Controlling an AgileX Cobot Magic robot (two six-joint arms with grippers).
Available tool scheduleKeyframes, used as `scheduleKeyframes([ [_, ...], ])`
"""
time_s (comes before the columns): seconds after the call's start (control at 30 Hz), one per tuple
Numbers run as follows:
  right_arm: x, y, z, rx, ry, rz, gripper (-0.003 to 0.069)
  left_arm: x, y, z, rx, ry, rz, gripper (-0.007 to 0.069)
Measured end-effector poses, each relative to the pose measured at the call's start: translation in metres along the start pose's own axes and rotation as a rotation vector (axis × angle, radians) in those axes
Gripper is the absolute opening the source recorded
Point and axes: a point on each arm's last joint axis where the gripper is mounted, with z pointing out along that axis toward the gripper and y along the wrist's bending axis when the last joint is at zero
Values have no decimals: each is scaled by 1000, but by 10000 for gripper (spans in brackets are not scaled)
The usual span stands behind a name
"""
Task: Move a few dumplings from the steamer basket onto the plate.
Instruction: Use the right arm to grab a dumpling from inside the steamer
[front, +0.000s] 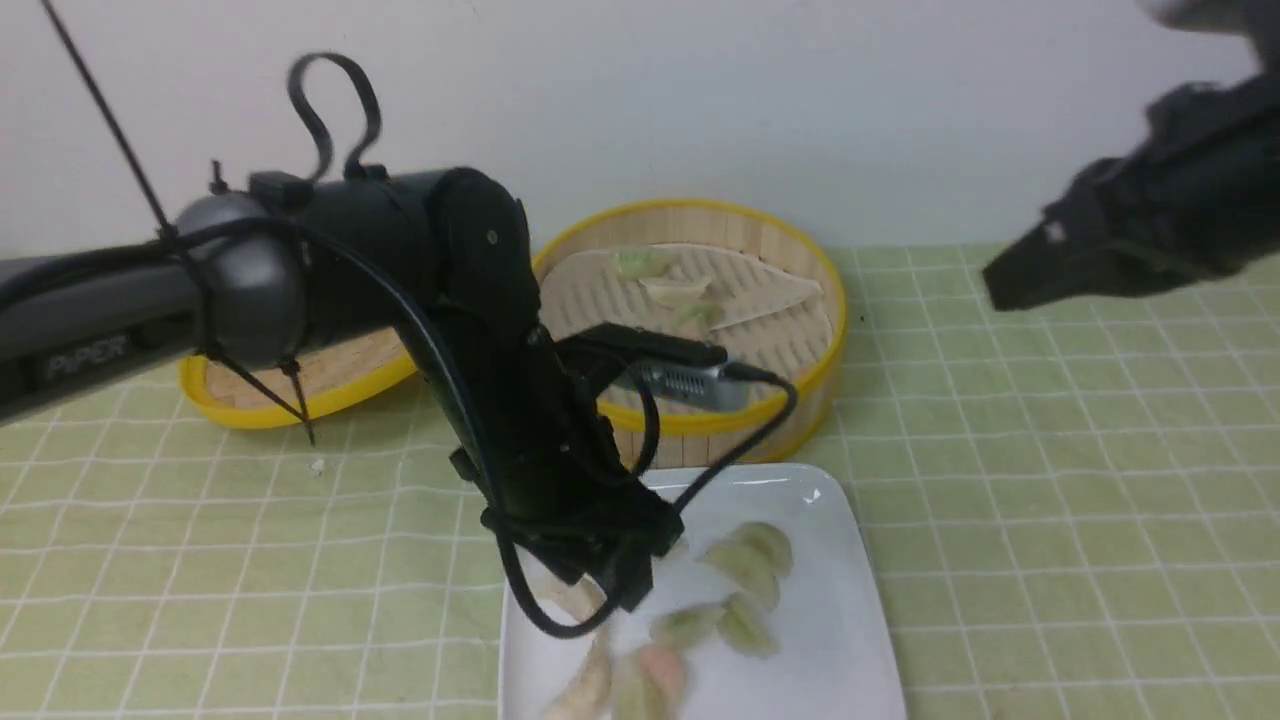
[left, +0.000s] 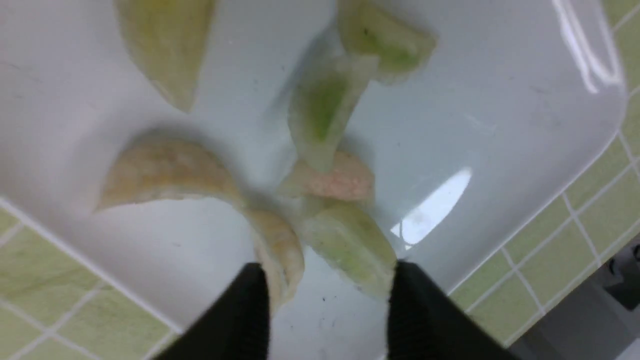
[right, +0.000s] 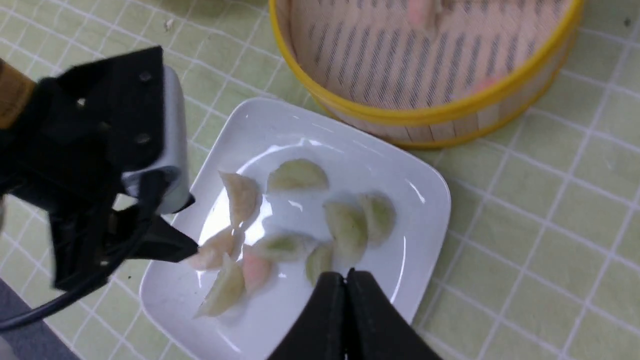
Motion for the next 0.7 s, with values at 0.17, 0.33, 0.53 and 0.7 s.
scheduleKeyframes([
  [0.17, -38, -4, 69, 21, 69, -79, 9, 18, -8, -73, -35, -189, 19, 17],
  [0.33, -63, -16, 138, 45, 117, -124, 97, 50, -27, -135, -68, -364, 49, -6],
  [0.53, -79, -42, 213, 63, 135, -126, 287, 92, -47, -182, -115, -492, 89, -6],
  [0.7, -84, -56, 254, 71, 126, -134, 399, 114, -53, -201, -157, -539, 84, -6],
])
